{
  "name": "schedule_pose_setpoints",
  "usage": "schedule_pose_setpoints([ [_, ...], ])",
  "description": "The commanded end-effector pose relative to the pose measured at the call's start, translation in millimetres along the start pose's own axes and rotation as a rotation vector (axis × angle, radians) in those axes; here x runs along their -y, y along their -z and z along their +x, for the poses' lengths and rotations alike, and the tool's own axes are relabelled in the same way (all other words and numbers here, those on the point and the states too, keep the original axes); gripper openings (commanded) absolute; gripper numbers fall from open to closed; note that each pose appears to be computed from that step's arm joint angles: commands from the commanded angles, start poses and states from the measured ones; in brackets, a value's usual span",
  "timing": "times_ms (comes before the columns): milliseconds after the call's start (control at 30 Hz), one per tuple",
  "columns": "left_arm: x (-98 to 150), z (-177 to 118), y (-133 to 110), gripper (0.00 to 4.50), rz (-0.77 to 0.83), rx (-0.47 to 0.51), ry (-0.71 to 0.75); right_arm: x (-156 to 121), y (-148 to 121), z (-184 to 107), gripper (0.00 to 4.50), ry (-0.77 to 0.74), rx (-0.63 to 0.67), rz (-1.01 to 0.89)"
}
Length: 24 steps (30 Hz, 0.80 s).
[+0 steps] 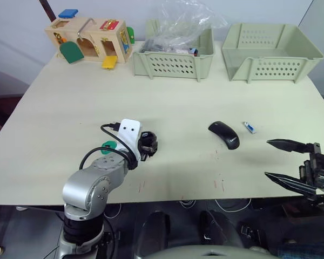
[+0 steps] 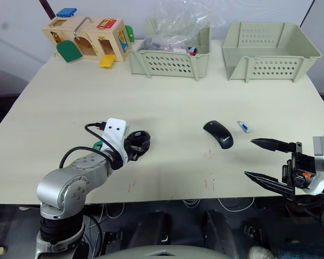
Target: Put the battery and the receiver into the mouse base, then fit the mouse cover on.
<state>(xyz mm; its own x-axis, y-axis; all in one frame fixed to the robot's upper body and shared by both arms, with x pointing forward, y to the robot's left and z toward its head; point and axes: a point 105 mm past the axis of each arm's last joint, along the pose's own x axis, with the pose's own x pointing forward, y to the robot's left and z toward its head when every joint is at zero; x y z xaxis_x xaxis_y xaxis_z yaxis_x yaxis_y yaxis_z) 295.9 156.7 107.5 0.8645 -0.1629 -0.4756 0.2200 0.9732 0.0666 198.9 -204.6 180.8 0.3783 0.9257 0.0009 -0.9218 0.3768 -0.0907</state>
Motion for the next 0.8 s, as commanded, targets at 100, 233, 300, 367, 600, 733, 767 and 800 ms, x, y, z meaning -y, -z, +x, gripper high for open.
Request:
schedule_pose_setpoints([
  [100, 0.1, -0.6, -4.7, 4.47, 0.011, 0.02, -0.009, -2.6, -11.9, 3.1, 4.48, -0.005, 0.01, -0.051],
  [233, 0.6, -1.5, -3.9, 4.47, 0.011, 0.017, -0.01, -1.6, -11.1, 1.9, 4.48, -0.003, 0.009, -0.05],
  [300, 0.9, -1.3, -3.2, 4.47, 0.013, 0.013, -0.009, -1.0, -10.0, 0.8, 4.48, 0.0, 0.008, -0.048],
  [367, 1.0, -0.9, -2.4, 4.47, 0.015, 0.008, -0.008, -0.9, -8.2, -1.2, 4.48, 0.003, 0.007, -0.047],
  [600, -0.2, -0.1, 0.7, 3.66, 0.011, -0.004, -0.009, -2.3, -4.0, -6.9, 4.5, 0.008, 0.007, -0.048],
  [733, 0.1, -1.3, 3.1, 2.89, 0.016, -0.011, -0.005, -2.8, -1.5, -9.0, 4.5, 0.008, 0.006, -0.047],
  [767, -0.1, -1.5, 2.9, 2.89, 0.016, -0.01, -0.006, -2.8, -1.2, -8.9, 4.5, 0.008, 0.006, -0.048],
  [800, -0.1, -1.8, 2.7, 2.89, 0.016, -0.008, -0.005, -2.9, -0.9, -8.9, 4.5, 0.008, 0.007, -0.048],
])
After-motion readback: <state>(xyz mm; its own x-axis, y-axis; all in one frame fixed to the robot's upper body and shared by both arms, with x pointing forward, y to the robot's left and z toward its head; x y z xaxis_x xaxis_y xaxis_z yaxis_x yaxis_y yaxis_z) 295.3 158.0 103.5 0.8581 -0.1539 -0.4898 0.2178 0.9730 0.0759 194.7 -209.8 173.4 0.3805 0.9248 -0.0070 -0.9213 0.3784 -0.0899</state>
